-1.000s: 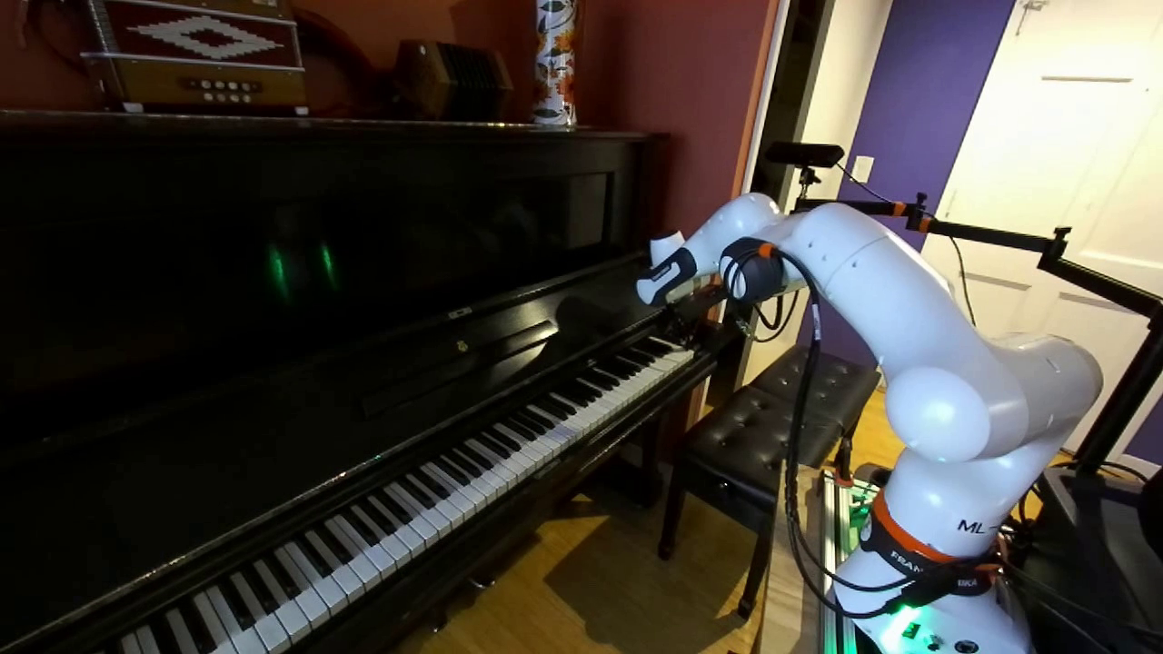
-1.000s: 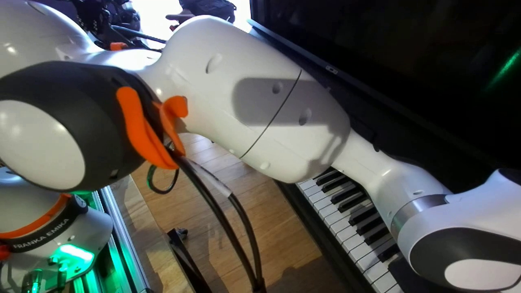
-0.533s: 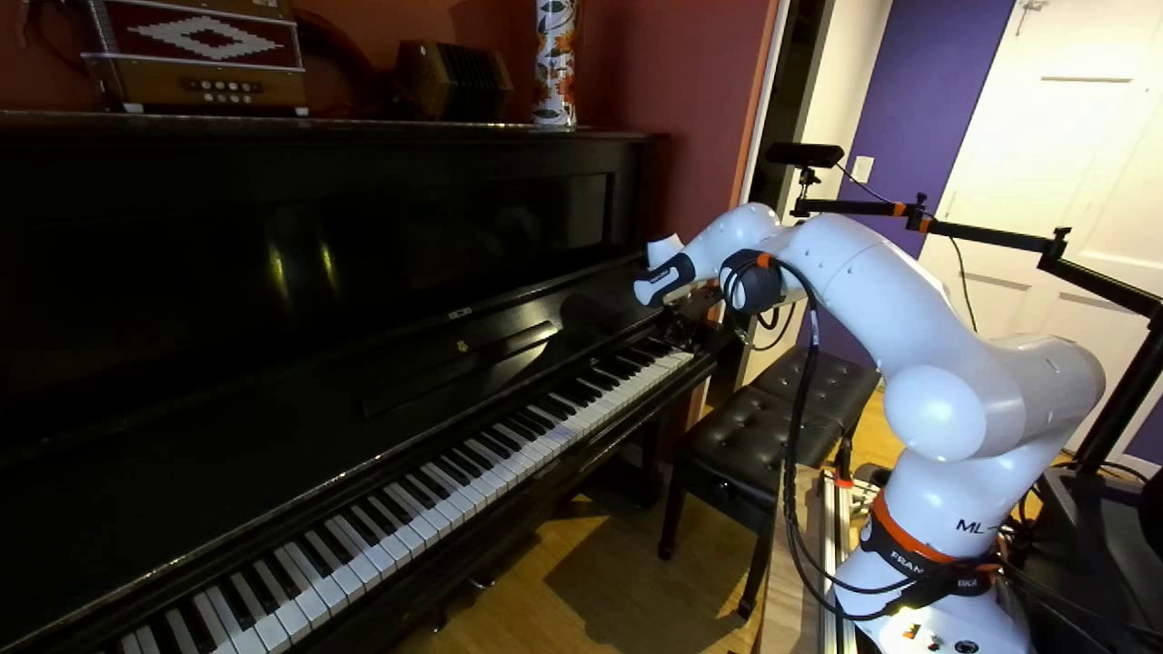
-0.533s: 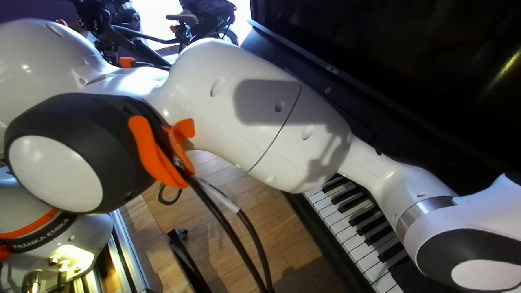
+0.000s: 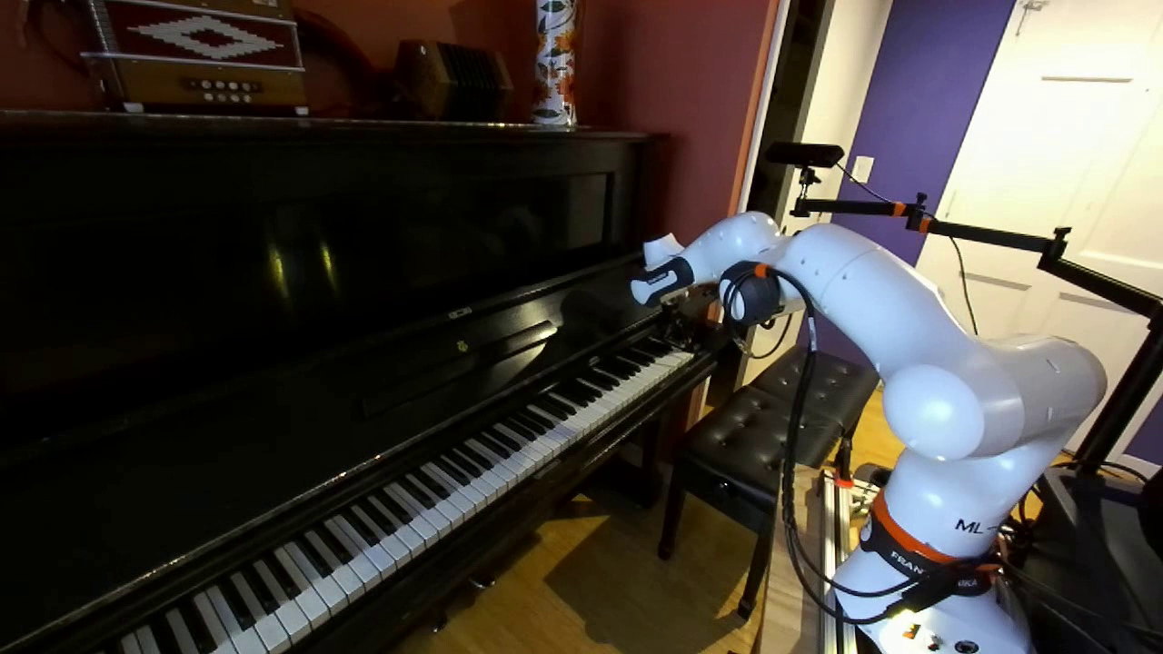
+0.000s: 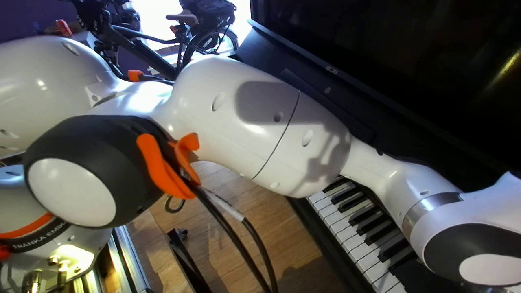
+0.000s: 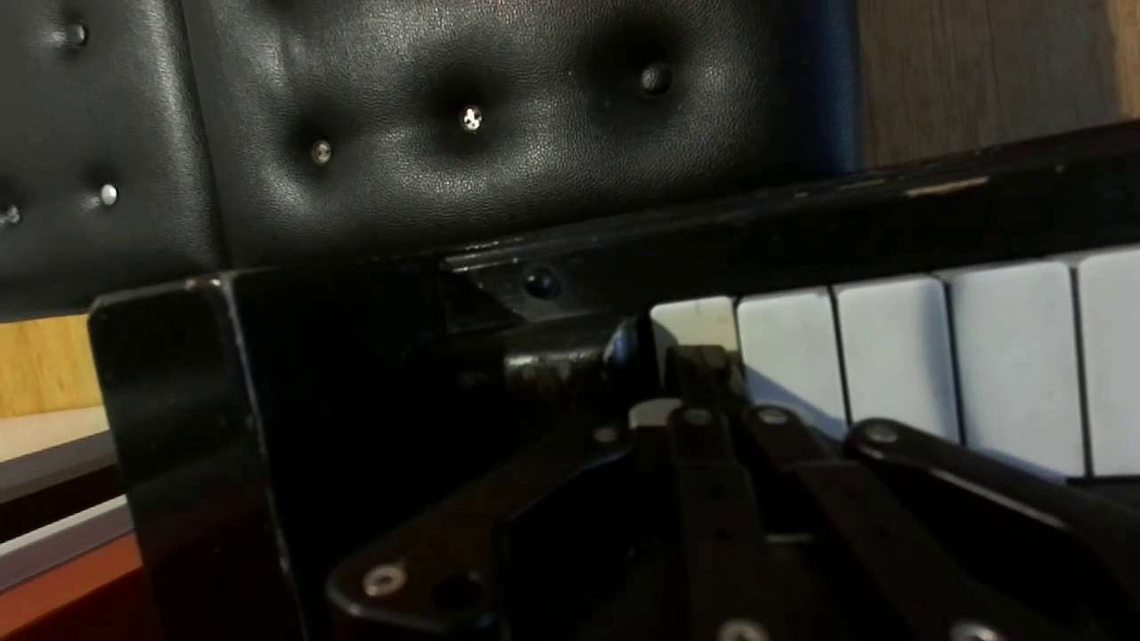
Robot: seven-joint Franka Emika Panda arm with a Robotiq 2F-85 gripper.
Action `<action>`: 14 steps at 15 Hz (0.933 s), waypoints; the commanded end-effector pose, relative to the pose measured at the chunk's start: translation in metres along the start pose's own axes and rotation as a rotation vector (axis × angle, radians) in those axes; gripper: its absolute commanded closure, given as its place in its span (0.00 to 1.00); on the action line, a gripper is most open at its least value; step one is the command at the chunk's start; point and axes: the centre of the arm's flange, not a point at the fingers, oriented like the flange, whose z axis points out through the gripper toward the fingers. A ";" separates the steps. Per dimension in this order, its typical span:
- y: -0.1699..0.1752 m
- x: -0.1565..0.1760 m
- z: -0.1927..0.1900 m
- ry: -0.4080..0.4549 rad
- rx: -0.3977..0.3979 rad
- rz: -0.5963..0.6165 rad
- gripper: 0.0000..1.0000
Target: Push the far right key on the keyboard
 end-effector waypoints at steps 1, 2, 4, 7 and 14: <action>0.010 0.018 0.013 -0.014 0.018 -0.016 1.00; 0.012 0.017 0.009 -0.008 0.024 -0.016 1.00; 0.014 0.018 0.006 -0.005 0.029 -0.015 1.00; 0.018 0.017 0.002 -0.007 0.034 -0.011 1.00; 0.033 -0.007 -0.036 0.045 0.092 0.010 1.00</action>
